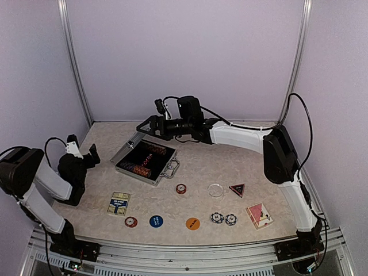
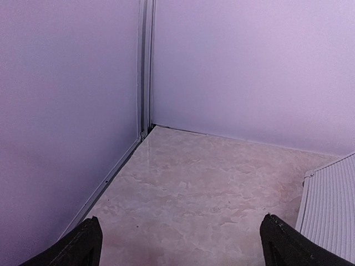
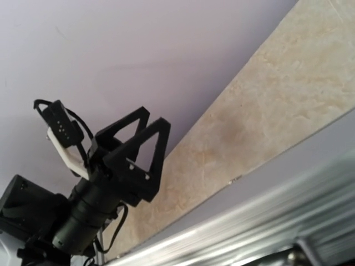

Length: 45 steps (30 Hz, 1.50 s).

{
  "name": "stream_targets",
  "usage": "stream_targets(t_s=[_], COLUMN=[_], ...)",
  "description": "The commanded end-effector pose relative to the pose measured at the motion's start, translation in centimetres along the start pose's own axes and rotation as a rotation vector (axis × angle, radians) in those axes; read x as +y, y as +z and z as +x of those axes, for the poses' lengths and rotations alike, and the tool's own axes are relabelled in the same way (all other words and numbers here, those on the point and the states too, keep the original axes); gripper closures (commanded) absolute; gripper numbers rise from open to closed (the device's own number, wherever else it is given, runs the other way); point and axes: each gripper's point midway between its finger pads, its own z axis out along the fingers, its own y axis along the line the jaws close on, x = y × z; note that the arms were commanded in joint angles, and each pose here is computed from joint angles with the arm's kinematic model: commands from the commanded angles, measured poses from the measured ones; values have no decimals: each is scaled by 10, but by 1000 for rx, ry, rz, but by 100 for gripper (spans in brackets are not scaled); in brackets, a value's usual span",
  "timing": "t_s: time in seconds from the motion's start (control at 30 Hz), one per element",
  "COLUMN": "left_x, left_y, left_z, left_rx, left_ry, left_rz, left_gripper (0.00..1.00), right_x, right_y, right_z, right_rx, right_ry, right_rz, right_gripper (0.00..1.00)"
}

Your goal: Pack up texas hold em set

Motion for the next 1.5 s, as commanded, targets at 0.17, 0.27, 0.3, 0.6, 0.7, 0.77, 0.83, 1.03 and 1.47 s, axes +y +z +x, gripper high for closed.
stream_targets(t_s=[0.17,0.27,0.3,0.6,0.7,0.77,0.83,1.03,1.47], left_x=[-1,-1,-1,-1,-2,-16,-20,-50,-109], left_y=[3,3,3,3,2,6,5,13,-55], left_z=[-6,-6,-6,-6,-6,-6,-5,-17,-86], left_rx=[-13,-15,-13,-14,-14,-5,6,74,16], left_ry=[-8,-9,-8,-9,-4,22,37,161,234], left_rz=[8,8,7,8,14,90,106,103,484], left_gripper=[1,1,1,1,1,1,1,1,1], right_x=[13,11,11,26,35,41,46,52,46], right_y=[23,27,28,36,35,32,31,29,32], right_z=[-22,-24,-25,-28,-34,-38,-39,-45,-45], right_rx=[-40,-59,-67,-123,-147,-156,-159,-170,-169], right_ry=[-90,-111,-115,-160,-178,-176,-180,-186,-175], right_rz=[-51,-67,-75,-180,-191,-200,-205,-200,-184], right_gripper=[0,0,0,0,0,0,0,0,0])
